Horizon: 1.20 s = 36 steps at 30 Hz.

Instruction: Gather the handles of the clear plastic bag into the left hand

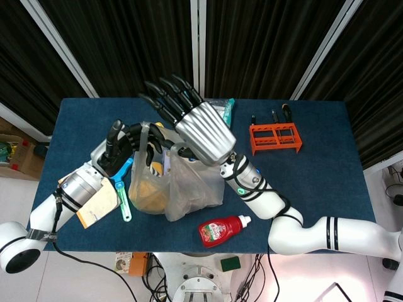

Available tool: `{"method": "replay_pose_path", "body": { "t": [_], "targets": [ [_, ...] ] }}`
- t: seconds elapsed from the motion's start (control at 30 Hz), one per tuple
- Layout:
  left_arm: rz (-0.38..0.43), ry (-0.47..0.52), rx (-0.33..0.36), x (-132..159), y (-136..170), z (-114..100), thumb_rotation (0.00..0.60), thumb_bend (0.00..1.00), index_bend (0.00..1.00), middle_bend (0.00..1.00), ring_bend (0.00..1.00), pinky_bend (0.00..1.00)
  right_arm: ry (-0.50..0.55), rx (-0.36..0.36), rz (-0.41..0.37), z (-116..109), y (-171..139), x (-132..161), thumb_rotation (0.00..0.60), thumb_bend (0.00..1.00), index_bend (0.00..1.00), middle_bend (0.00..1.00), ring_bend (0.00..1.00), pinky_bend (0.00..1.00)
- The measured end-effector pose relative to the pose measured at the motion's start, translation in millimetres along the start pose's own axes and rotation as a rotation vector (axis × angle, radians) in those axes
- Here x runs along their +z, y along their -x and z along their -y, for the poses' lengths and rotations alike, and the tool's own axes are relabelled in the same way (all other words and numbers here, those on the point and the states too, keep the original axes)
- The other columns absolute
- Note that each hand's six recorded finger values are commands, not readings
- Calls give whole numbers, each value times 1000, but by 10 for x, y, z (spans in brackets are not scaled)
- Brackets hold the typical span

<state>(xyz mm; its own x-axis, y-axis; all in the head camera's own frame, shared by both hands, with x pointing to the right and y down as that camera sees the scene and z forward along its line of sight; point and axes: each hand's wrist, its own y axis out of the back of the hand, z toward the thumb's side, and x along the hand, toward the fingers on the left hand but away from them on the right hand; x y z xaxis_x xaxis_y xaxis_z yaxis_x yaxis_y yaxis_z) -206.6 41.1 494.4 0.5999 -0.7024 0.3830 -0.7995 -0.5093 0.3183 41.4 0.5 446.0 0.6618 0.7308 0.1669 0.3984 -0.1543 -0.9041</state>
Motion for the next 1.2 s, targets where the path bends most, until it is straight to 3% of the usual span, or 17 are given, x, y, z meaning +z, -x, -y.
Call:
{"method": "replay_pose_path", "body": {
  "t": [0.3,0.43,0.73,1.13,1.2],
  "targets": [
    [1,44,-24,-29,-49,89,136,4,261,305,328,533,22,6,1,62,106,80,600,248,0,0,0,0],
    [10,69,-24,-38,-81,120,137,5,236,289,313,526,20,8,3,91,129,93,600,256,0,0,0,0],
    [39,90,-36,-36,-107,205,205,5,187,258,282,492,20,4,8,111,159,93,600,260,0,0,0,0],
    [46,85,-54,-44,-116,272,230,6,153,226,248,461,23,-4,12,96,156,87,600,260,0,0,0,0],
    [58,91,-50,-32,-130,269,228,6,130,206,229,420,24,2,7,116,150,105,600,259,0,0,0,0]
  ]
}}
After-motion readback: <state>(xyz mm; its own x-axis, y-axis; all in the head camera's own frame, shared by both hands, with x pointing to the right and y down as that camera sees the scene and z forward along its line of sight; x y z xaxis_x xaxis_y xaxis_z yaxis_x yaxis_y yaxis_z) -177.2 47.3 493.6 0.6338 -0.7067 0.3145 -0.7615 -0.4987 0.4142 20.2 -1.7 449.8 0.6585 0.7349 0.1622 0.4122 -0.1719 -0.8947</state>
